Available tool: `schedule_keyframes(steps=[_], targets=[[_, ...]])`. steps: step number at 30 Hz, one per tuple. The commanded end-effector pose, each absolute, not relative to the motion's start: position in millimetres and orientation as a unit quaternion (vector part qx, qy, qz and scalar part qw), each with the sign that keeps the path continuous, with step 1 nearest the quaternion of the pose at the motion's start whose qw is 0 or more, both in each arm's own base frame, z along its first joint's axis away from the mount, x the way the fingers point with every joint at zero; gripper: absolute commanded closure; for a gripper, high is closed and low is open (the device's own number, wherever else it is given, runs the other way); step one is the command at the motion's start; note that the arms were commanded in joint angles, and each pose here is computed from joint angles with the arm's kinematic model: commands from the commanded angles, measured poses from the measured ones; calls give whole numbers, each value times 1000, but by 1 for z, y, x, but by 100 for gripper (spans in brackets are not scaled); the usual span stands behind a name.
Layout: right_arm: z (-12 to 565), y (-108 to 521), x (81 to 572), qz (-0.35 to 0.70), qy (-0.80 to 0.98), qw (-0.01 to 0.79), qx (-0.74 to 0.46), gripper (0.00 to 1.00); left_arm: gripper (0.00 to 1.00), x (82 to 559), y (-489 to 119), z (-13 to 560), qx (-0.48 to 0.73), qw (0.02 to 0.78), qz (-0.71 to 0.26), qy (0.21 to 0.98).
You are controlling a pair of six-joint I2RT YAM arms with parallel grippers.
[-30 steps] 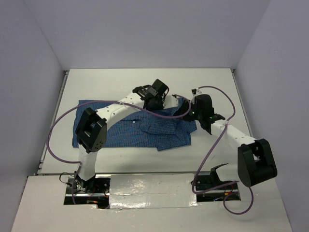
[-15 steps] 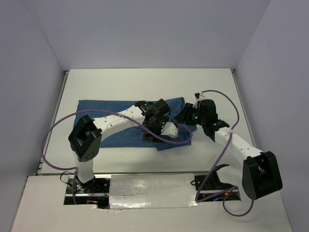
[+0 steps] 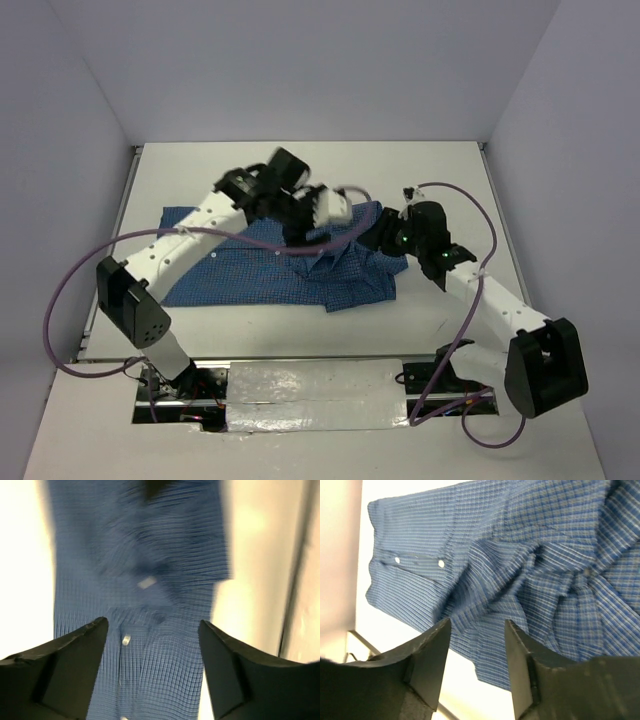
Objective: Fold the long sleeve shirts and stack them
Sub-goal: Fold the shirt
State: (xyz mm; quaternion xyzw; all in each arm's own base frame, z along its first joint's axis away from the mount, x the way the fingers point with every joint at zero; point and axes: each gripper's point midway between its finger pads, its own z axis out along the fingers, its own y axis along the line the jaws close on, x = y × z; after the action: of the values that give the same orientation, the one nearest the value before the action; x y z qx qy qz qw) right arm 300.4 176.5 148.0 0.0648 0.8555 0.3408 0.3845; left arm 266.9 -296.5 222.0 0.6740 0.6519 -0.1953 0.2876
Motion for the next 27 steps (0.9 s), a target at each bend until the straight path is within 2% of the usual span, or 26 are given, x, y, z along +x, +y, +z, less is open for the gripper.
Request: schedule_keyframes(steps=[1, 3, 4, 8, 16, 19, 20, 21, 22, 27], targets=[[168, 188, 317, 343, 851, 388, 87, 44, 16, 308, -264, 232, 501, 298, -275, 764], [159, 200, 318, 347, 859, 365, 92, 43, 23, 332, -249, 211, 447, 303, -246, 805], [155, 204, 318, 345, 863, 358, 93, 43, 23, 338, -247, 203, 435, 307, -233, 814], [134, 221, 320, 326, 887, 308, 108, 44, 17, 359, -252, 157, 379, 288, -224, 850], [87, 232, 304, 317, 912, 225, 128, 48, 9, 381, -263, 111, 352, 268, -222, 869], [78, 235, 299, 314, 918, 209, 122, 70, 10, 387, -263, 99, 353, 259, -212, 874], [75, 233, 296, 309, 921, 206, 122, 89, 11, 389, -264, 99, 352, 261, -213, 873], [74, 230, 294, 304, 922, 208, 122, 97, 11, 390, -265, 98, 352, 260, -213, 873], [74, 224, 290, 298, 922, 214, 122, 100, 11, 391, -266, 98, 353, 261, -215, 873], [76, 211, 284, 286, 919, 249, 110, 100, 11, 391, -269, 98, 370, 264, -221, 863]])
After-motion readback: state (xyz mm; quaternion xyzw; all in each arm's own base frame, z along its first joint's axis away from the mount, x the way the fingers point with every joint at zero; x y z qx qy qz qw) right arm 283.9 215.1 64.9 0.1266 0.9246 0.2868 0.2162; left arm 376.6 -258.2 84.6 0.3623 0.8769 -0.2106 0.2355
